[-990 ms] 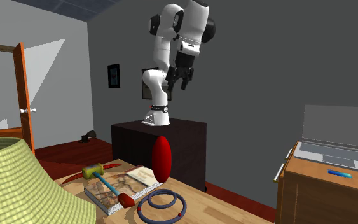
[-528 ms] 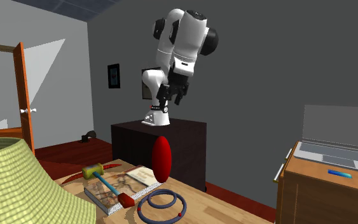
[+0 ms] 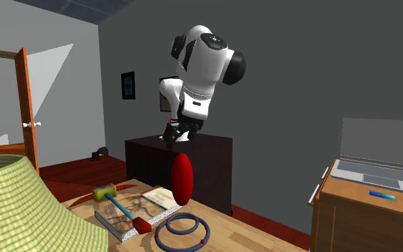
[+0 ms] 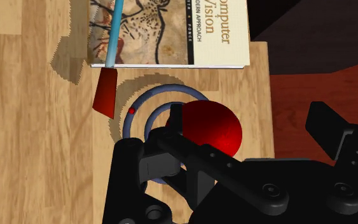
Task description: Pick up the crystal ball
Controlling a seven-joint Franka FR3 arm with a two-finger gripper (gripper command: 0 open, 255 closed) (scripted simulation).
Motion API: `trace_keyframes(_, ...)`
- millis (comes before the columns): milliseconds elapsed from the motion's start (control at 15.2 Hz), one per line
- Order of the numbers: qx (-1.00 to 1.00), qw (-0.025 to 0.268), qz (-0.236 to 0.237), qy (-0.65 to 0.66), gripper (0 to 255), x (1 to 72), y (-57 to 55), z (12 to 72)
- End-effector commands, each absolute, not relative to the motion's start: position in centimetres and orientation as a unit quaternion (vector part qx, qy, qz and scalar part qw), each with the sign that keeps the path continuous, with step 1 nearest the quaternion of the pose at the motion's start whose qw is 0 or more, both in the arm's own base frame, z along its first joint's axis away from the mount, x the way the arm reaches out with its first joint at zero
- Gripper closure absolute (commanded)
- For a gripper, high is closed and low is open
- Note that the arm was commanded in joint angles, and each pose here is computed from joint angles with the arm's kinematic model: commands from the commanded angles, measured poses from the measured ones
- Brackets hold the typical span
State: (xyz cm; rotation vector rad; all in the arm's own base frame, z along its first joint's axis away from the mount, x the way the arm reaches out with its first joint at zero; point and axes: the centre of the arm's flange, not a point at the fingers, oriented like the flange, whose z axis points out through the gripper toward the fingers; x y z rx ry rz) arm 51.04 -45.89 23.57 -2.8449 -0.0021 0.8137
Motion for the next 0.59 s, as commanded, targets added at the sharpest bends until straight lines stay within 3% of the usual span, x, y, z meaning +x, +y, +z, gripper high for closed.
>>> trace_keyframes(0,-0.956,0.095,0.278,-0.001,0,51.5,-46.8,22.1)
trace_keyframes(528,-0.956,0.095,0.278,-0.001,0,51.5,-46.8,18.6)
